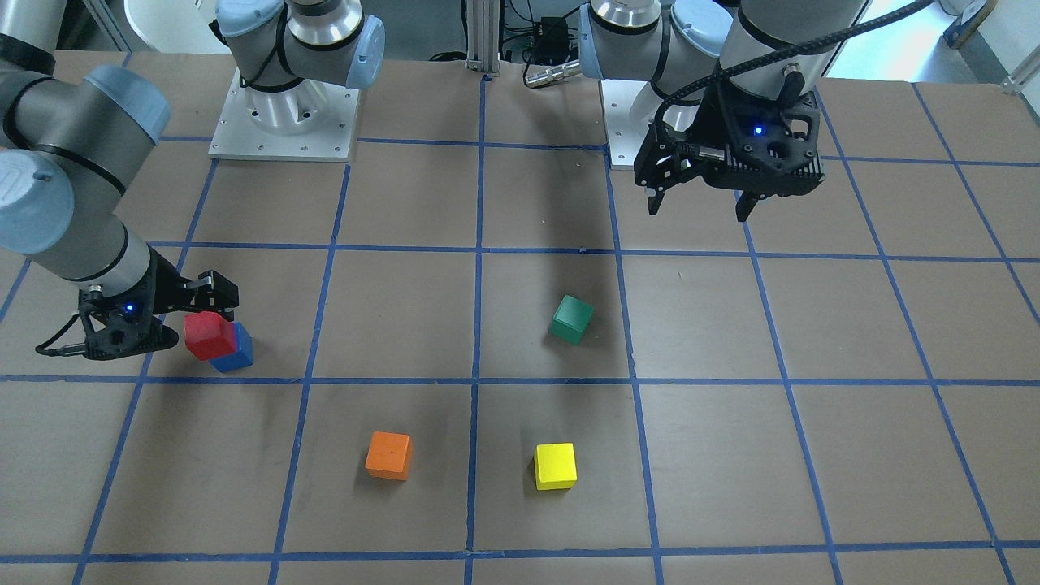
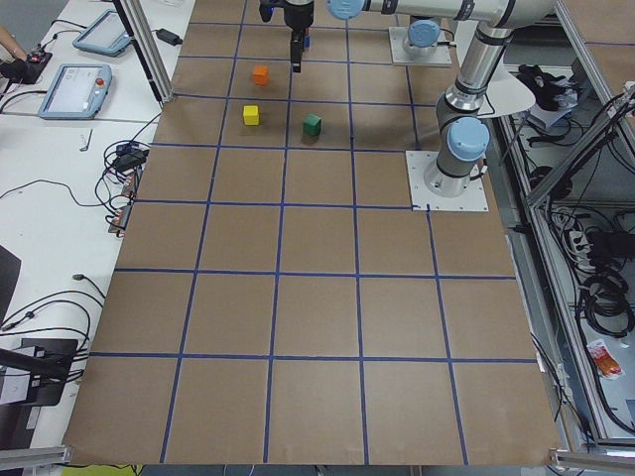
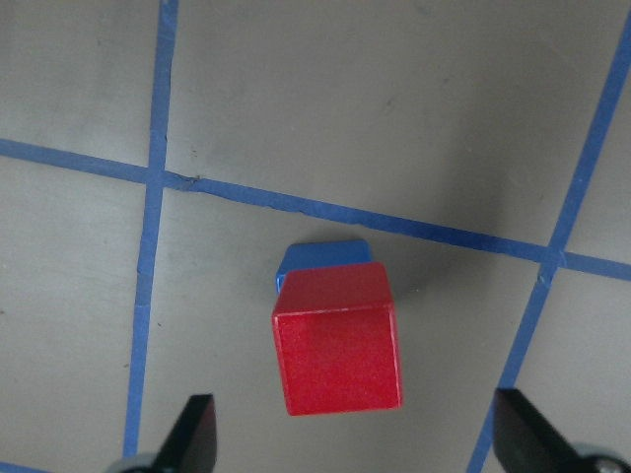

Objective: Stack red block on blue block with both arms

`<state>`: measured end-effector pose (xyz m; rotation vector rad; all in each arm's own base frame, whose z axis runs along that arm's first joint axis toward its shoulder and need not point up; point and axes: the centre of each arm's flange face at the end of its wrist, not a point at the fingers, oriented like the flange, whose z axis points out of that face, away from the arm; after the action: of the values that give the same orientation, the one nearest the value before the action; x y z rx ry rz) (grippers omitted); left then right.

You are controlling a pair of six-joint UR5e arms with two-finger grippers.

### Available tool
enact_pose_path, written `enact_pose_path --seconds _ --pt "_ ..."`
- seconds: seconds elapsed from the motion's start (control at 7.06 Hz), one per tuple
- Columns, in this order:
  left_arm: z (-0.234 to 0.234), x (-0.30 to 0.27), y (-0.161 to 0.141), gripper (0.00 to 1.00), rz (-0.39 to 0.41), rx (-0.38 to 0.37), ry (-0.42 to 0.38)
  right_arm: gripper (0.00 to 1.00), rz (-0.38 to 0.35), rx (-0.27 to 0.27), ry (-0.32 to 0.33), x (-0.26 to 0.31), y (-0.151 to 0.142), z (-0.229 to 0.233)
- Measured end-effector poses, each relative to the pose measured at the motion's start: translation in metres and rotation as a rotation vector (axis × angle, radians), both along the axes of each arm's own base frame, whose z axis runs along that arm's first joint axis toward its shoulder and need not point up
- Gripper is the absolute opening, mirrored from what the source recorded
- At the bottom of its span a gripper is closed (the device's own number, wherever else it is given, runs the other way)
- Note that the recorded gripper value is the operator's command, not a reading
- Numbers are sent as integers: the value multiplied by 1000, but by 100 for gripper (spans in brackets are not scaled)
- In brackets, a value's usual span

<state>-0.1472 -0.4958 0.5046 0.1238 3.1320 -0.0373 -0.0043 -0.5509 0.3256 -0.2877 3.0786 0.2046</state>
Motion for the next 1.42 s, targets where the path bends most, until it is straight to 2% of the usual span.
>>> enact_pose_path --seconds 0.28,0.57,0.85,1.42 --pt "1 0 0 100 0 -1 0 100 -52 6 11 21 3 70" --pt "0 0 0 100 0 -1 0 100 -99 -12 37 88 23 119" --pt "0 0 0 100 0 -1 0 100 -125 -30 49 136 35 131" --pt "0 0 1 100 -2 -1 0 100 -151 -64 53 147 48 144"
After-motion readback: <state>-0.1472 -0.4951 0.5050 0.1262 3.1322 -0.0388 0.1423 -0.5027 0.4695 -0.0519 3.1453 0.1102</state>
